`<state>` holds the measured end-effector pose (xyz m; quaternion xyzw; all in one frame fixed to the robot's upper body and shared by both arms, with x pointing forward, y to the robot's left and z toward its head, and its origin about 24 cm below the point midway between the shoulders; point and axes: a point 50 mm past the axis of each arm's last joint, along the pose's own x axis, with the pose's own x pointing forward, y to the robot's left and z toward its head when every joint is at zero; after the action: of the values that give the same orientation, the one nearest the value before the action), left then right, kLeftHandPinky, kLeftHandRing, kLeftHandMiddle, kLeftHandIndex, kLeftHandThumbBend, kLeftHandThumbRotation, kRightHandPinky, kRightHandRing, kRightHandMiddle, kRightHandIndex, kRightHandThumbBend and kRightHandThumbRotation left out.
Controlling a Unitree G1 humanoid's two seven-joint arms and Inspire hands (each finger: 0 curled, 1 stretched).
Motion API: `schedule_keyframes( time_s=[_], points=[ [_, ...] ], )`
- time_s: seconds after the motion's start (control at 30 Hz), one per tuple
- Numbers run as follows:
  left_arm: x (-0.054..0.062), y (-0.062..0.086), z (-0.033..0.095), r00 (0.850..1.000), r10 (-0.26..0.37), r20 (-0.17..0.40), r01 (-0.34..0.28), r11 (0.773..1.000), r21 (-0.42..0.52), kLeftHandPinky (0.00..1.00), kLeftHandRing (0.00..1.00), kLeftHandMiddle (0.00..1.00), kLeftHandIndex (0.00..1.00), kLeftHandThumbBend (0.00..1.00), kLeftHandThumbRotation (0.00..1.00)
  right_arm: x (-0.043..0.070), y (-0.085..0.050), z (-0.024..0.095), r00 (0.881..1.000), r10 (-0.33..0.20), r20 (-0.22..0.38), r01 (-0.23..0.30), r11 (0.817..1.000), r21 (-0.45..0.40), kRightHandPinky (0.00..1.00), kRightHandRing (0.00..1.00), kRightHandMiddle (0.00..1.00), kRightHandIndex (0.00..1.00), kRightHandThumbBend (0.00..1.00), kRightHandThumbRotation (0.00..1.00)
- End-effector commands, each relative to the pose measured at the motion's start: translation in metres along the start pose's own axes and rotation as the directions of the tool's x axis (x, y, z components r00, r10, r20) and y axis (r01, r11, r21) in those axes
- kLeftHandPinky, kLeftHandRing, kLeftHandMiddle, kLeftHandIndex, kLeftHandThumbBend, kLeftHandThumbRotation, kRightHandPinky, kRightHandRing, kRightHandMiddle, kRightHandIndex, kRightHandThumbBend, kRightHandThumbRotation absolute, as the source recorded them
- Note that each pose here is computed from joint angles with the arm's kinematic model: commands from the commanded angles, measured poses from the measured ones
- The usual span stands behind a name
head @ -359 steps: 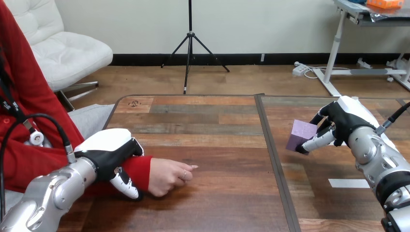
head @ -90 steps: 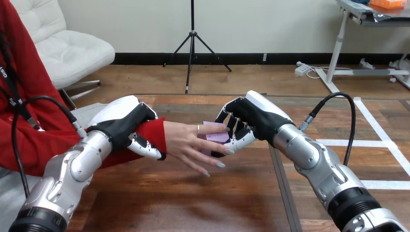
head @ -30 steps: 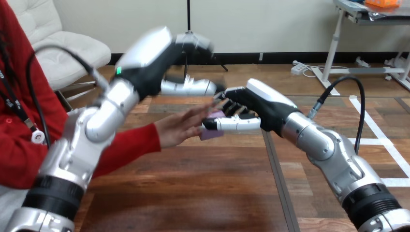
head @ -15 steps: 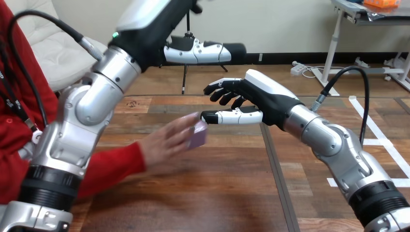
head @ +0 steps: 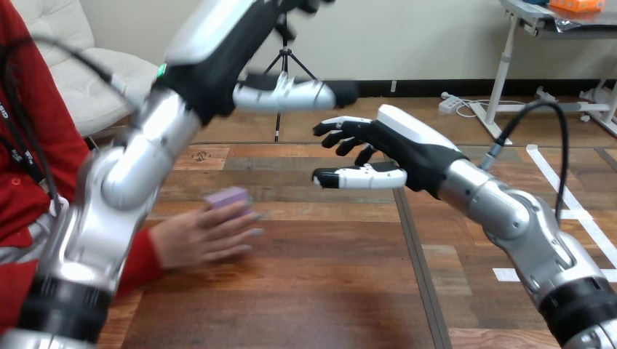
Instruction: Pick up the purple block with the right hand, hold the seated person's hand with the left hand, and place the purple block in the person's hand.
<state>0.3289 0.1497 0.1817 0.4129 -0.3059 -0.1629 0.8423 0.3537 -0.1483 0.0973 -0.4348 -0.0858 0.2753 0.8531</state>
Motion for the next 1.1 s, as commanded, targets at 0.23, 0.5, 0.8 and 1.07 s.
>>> schedule_keyframes(
  time_s=[0.23,0.5,0.8,1.07],
  points=[
    [-0.041,-0.02,-0.026,0.993,0.052,-0.107,-0.064,0.993,-0.104,0.61,0.75,0.78,0.78,0.9,0.9,-0.024,-0.008,-0.015,0.995,-0.102,-0.015,0.103,0.993,0.065,0.71,0.82,0.85,0.89,1.0,0.94],
    [-0.066,-0.04,-0.042,0.983,0.017,-0.183,-0.054,0.978,-0.201,0.6,0.71,0.75,0.73,0.73,0.88,-0.041,-0.001,-0.023,0.987,-0.157,-0.017,0.158,0.975,0.154,0.73,0.83,0.85,0.89,1.0,0.96],
    [-0.099,-0.064,-0.058,0.974,-0.01,-0.228,-0.073,0.934,-0.351,0.6,0.69,0.71,0.68,0.61,0.81,-0.063,0.017,-0.03,0.967,-0.256,0.008,0.241,0.92,0.311,0.72,0.8,0.83,0.87,1.0,0.96],
    [-0.123,-0.081,-0.064,0.967,-0.03,-0.253,-0.087,0.896,-0.436,0.56,0.67,0.69,0.65,0.58,0.81,-0.082,0.04,-0.032,0.938,-0.346,-0.013,0.303,0.802,0.515,0.67,0.78,0.8,0.84,0.94,0.95]
  ],
)
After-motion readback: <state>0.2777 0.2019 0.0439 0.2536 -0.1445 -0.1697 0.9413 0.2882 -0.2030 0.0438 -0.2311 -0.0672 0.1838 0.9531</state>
